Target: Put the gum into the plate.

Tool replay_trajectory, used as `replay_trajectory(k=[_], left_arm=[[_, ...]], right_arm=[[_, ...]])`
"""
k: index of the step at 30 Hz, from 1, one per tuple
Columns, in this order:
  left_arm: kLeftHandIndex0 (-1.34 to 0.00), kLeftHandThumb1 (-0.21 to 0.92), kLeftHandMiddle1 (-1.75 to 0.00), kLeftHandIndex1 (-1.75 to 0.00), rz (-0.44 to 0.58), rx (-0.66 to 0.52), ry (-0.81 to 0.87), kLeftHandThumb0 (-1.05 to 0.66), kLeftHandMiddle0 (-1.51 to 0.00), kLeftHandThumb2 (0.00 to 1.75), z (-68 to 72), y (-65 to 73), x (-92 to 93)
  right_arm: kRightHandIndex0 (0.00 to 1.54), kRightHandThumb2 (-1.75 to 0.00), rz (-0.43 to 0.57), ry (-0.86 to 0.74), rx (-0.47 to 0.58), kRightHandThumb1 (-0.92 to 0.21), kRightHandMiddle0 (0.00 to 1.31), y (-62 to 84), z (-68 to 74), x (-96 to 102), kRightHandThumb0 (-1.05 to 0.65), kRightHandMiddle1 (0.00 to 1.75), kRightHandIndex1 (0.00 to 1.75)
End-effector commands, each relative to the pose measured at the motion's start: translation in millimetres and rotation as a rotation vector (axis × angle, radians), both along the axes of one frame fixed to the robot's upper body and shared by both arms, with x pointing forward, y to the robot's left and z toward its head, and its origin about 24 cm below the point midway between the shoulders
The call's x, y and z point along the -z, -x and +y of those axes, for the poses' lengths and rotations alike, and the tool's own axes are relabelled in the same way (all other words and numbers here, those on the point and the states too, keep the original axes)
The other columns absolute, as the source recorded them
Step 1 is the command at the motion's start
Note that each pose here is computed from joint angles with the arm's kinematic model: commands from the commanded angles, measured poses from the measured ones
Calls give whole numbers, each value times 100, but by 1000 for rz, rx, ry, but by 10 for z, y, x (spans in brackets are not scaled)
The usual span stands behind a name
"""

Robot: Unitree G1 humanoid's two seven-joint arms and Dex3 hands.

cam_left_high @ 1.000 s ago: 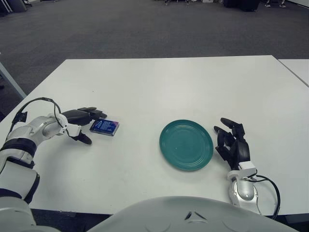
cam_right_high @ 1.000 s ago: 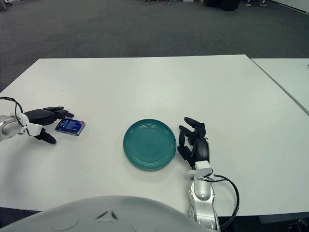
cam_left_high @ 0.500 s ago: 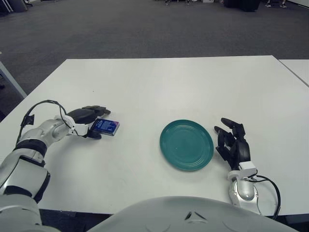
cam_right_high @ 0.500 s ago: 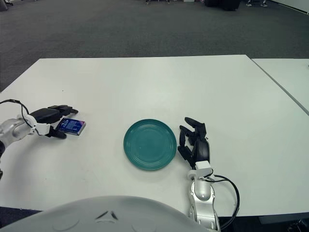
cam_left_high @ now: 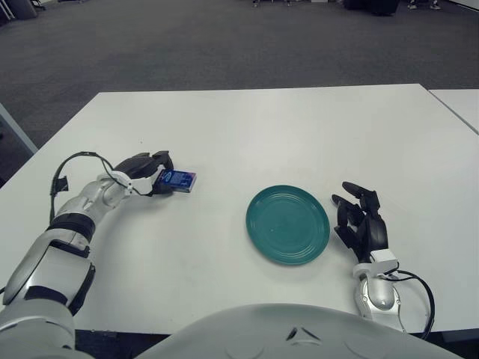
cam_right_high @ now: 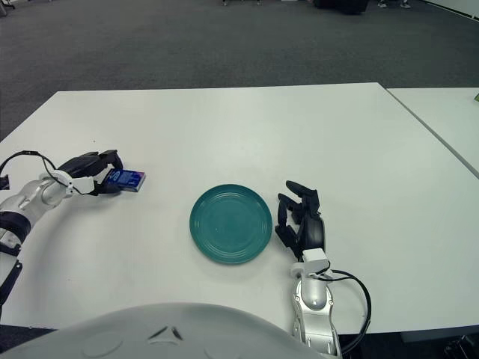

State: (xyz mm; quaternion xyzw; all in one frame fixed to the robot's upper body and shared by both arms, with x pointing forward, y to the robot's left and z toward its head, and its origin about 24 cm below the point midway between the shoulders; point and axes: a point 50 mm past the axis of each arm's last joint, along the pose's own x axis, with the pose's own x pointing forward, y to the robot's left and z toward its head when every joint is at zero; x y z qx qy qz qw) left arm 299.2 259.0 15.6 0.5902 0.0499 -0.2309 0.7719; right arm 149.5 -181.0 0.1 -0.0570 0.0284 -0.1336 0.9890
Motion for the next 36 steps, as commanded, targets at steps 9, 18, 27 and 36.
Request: replay_trajectory(k=[9,18,27,36], left_arm=[[-56,39,-175,-175,172,34,-38,-46,-102,122,-38,149,112],[-60,34,-175,-175,217,92,-2,-47,-113,129,-57,139,9],[-63,29,-175,-175,131,97,144,-49,-119,134,-152,76,-287],[-65,26,-175,-175,-12,90,346,-50,-120,138,-307,131,-621]], right_arm=[[43,-75,142,-17,19,-92,0,144,-30,228,-64,104,52],[43,-75,141,-25,20,-92,0,127,-31,234,-64,106,52],[44,-74,140,-27,16,-92,0,109,-40,235,-64,106,52],[44,-74,137,-25,16,-92,0,110,-44,235,-64,105,52]])
